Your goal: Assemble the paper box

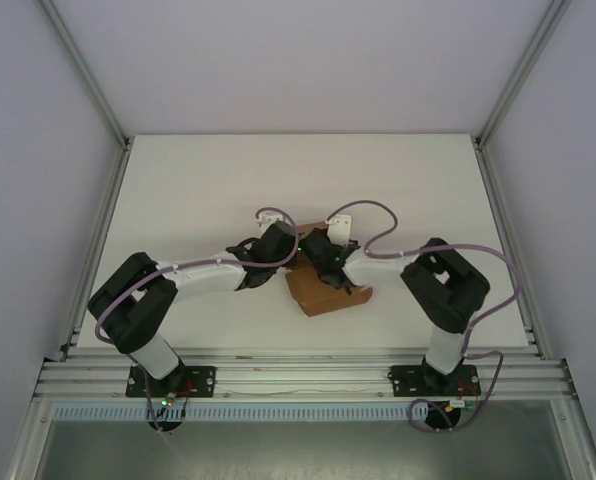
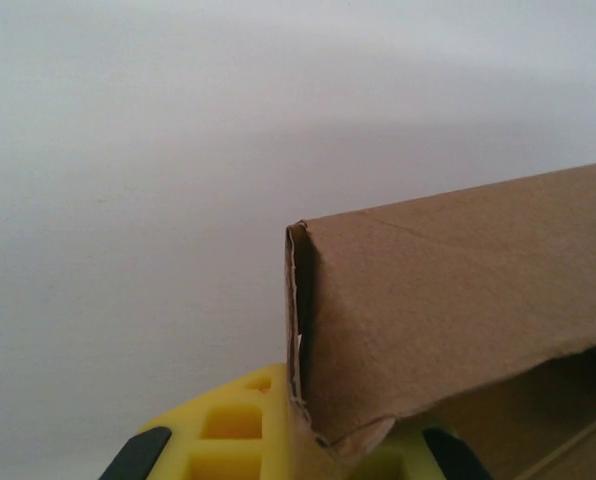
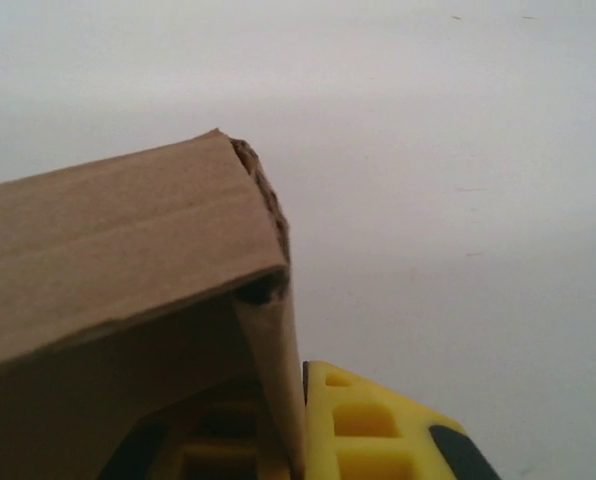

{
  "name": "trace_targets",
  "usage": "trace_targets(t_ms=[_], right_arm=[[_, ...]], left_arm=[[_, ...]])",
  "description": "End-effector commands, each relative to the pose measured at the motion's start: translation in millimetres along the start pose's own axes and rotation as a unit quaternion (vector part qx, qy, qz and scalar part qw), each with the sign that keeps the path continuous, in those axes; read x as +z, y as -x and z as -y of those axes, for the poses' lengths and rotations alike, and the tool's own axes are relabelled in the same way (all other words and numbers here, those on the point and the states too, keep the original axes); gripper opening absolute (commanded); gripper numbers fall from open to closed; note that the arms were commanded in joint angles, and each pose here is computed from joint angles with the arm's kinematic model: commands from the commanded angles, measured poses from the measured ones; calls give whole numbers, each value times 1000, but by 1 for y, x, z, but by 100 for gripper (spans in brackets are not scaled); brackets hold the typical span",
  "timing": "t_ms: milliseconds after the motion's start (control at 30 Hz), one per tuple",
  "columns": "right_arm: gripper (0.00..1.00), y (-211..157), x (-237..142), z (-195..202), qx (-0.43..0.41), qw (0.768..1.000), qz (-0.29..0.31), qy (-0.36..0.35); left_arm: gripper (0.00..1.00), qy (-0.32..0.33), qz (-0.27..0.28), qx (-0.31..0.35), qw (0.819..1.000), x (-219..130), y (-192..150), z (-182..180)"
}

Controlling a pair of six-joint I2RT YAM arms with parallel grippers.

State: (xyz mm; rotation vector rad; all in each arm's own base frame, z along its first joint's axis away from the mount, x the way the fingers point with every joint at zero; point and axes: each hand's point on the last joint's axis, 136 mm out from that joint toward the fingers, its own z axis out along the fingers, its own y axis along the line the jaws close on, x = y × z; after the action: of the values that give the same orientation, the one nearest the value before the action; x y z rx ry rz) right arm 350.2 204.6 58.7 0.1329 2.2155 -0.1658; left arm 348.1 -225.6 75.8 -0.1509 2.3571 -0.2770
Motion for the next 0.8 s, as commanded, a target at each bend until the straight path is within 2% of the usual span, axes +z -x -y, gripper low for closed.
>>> trace_targets(t_ms=[0,100,167,233,367,433,500,567,667,767], right_arm=[[16,4,5,-5,11,997,26,78],[26,7,-9,-25,-2,986,29,164],[29,5,-17,-34,-9,980,23,197],[39,4,-21,-38,-13,976,16,215],[73,6,-28,-36,-6,975,16,224],[85,15,-35,-28,11,976,29,217],[100,26,-46,-19,26,976,42,213],[100,36,-58,-10,36,975,51,212],[100,49,-78,10,52,976,54,202],[100,53,-98,26,66,975,43,207]], left_arm=[[0,63,-11,-2,998,3,-9,-33],[0,55,-15,2,998,6,-10,-29],[0,54,-16,6,998,9,-11,-27],[0,53,-22,13,998,12,-14,-25],[0,62,-26,28,997,19,-19,-25],[0,61,-31,37,997,22,-21,-24],[0,55,-33,46,997,22,-19,-20],[0,48,-30,57,997,21,-15,-17],[0,28,-23,113,993,17,-5,-9],[0,6,-29,188,982,10,8,1]])
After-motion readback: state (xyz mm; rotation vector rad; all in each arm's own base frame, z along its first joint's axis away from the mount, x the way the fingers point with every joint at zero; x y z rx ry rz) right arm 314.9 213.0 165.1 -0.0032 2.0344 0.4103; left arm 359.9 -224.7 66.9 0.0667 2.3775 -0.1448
